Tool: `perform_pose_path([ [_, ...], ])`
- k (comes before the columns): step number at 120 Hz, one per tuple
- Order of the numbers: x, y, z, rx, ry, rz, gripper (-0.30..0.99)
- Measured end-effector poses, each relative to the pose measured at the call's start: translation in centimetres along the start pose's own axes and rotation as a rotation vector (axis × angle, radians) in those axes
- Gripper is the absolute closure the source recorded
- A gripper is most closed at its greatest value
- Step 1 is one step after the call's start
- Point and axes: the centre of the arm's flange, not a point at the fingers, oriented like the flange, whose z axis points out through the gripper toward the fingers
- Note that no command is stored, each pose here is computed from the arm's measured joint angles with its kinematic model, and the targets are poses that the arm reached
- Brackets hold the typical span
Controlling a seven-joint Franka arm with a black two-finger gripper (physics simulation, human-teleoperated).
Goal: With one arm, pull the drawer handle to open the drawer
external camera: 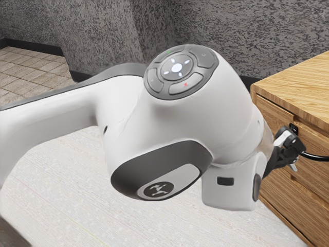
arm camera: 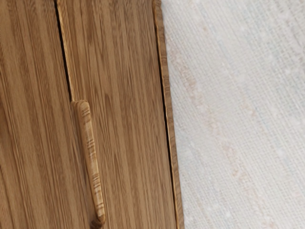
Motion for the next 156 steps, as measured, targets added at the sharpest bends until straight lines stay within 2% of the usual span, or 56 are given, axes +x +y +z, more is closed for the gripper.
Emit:
perform_pose_path([
  [36,-1.1,-0.6,-2.5,0.091,-0.027,0.053,0.02],
  [58,-1.4,-2.0,-4.8,0.192,-0.036,0.074,0.02],
  [71,-3.0,-2.4,-5.0,0.219,-0.053,0.066,0.02],
  [84,-4.2,-2.6,-4.7,0.23,-0.064,0.057,0.02],
  [105,-4.0,-2.8,-3.8,0.23,-0.051,0.072,0.02],
  [131,-4.1,-3.0,-2.4,0.217,-0.037,0.081,0.14],
  [142,-4.2,-3.0,-0.8,0.195,-0.022,0.084,0.17],
  [156,-4.5,-3.0,0.0,0.184,-0.031,0.093,0.19],
])
